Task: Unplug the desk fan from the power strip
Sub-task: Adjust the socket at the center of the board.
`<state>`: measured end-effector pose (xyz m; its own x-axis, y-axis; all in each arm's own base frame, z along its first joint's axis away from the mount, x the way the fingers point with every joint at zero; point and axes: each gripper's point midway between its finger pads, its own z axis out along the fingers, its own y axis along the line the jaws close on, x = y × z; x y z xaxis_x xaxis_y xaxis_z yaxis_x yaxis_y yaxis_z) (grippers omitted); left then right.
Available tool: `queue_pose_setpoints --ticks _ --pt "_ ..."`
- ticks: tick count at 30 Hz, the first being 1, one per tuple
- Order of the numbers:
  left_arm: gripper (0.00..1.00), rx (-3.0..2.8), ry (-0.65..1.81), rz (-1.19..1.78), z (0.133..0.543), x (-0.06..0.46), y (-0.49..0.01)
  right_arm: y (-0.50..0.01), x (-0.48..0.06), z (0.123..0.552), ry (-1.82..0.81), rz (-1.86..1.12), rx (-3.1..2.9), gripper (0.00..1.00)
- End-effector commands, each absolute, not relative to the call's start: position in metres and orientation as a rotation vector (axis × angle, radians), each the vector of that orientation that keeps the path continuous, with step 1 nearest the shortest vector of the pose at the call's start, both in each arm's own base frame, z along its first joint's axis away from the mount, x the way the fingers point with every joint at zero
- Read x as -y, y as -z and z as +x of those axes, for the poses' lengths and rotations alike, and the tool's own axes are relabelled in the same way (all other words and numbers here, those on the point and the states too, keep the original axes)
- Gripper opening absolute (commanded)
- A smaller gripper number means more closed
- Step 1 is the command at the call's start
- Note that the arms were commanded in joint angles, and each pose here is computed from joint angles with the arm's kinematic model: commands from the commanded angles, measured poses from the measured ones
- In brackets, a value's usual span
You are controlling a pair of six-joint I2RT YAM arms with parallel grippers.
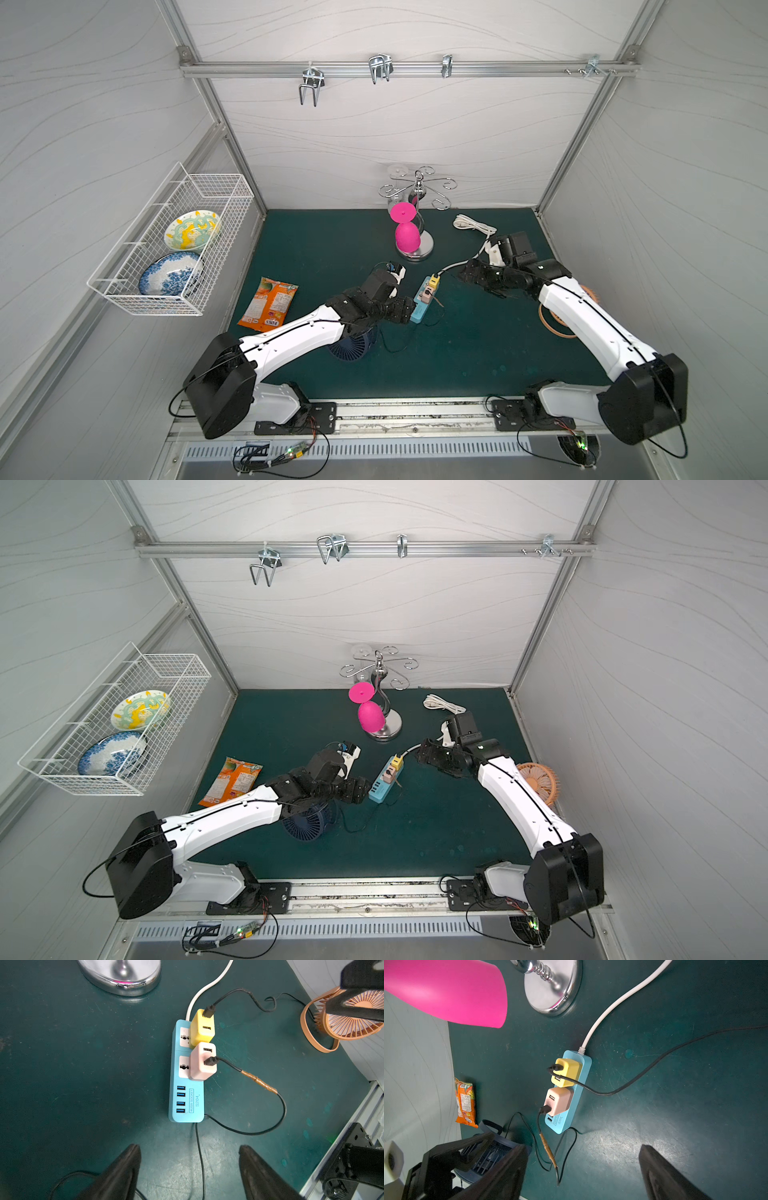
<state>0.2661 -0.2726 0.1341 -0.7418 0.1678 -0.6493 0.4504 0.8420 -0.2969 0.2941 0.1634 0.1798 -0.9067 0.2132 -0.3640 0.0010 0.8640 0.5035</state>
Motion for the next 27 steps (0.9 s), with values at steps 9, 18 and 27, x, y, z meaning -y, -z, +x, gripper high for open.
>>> queue_pose_setpoints --ticks 9,18,27 --pt "0.88 -2.346 0.513 0.468 0.286 0.292 -0.121 -0.169 -0.173 0.287 -0.692 0.133 -2.671 0.89" --pt "0.86 -2.316 0.515 0.522 0.288 0.309 -0.094 -0.161 -0.177 0.28 -0.689 0.118 -2.699 0.89" --pt "0.86 -2.315 0.451 0.554 0.283 0.312 -0.074 -0.156 -0.178 0.278 -0.68 0.115 -2.718 0.89"
